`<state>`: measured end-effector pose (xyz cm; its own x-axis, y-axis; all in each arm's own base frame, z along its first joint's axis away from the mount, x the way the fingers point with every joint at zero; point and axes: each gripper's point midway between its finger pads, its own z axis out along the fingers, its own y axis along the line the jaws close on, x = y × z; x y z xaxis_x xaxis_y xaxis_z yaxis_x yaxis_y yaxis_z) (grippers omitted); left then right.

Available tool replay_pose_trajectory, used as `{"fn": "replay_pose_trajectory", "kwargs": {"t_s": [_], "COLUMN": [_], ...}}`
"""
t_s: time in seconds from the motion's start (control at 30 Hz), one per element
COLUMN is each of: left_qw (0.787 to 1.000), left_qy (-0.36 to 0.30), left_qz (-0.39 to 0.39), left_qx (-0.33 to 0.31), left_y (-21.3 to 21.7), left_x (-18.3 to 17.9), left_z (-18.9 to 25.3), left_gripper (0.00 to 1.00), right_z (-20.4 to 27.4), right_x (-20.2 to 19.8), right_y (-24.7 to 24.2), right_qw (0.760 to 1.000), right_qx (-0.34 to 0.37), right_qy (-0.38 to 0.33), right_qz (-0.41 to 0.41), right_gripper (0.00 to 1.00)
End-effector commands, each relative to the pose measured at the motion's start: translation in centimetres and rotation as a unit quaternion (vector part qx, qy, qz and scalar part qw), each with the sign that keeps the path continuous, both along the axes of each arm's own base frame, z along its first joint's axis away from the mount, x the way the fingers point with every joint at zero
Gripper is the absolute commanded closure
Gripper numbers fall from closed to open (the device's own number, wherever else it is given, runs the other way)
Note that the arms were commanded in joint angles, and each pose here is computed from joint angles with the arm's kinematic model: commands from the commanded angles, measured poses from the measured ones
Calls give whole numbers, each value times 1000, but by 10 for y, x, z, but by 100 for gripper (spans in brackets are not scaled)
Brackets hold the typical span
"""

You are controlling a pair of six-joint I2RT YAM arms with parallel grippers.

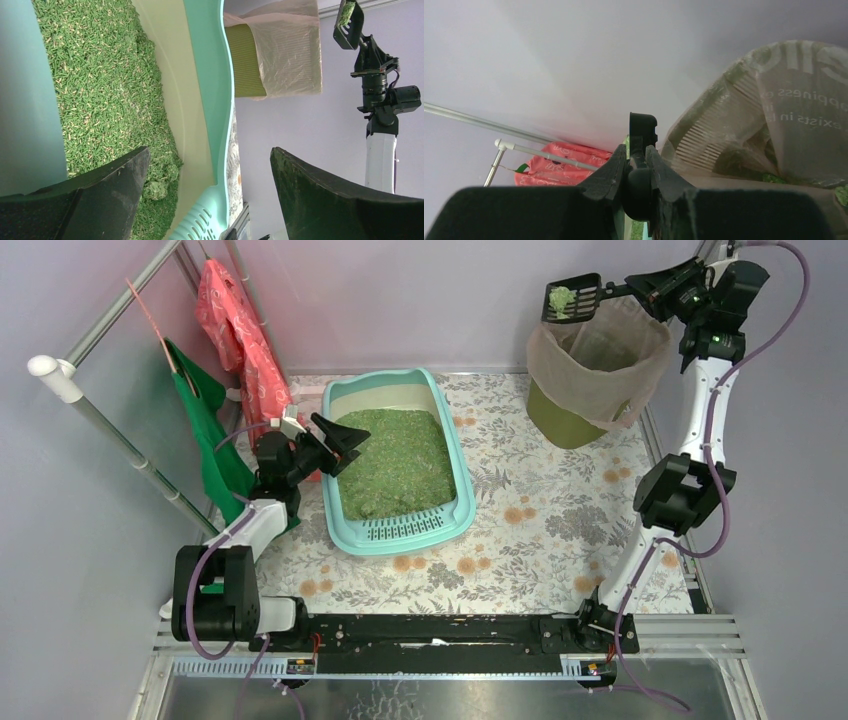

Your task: Clean the litter box

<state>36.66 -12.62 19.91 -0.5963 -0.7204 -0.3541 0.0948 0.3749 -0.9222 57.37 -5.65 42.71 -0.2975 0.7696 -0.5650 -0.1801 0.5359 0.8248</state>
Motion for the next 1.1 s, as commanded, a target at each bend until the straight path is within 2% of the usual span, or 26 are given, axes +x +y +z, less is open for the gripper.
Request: {"fn": "replay_pose_trajectory", "kwargs": {"t_s": [0.0, 0.27, 0.5, 0.7, 0.8, 0.9, 1.07], "left_qw": [999, 999, 999, 999, 999, 999, 999], "left_qy": [35, 36, 35, 37, 36, 35, 36], "left_qz": [2, 2, 1, 0, -2, -2, -2], "left_qx": [7, 10, 11, 10, 9, 10, 12], "left_y": [0, 0, -1, -1, -2, -2, -2], "left_x": [-3, -3, -3, -2, -2, -3, -3], "left_z": [-29, -28, -28, -28, -28, -27, -27], "left_gripper": [1, 1, 1, 1, 1, 1, 1], "right_z": [47, 44, 36, 49, 51, 38, 18], "right_x": [-22, -25, -30, -37, -38, -36, -30], "right_y": [-5, -17, -32, -27, -20, -3, 10], "right_qw": [998, 996, 986, 974, 957, 930, 888], "right_qx": [-31, -58, -132, -196, -262, -351, -449], "right_qy": [-58, -54, -45, -83, -100, -93, -78], "right_qz": [-17, -46, -87, -75, -68, -60, -59], "right_gripper": [100, 100, 100, 100, 100, 100, 100]}}
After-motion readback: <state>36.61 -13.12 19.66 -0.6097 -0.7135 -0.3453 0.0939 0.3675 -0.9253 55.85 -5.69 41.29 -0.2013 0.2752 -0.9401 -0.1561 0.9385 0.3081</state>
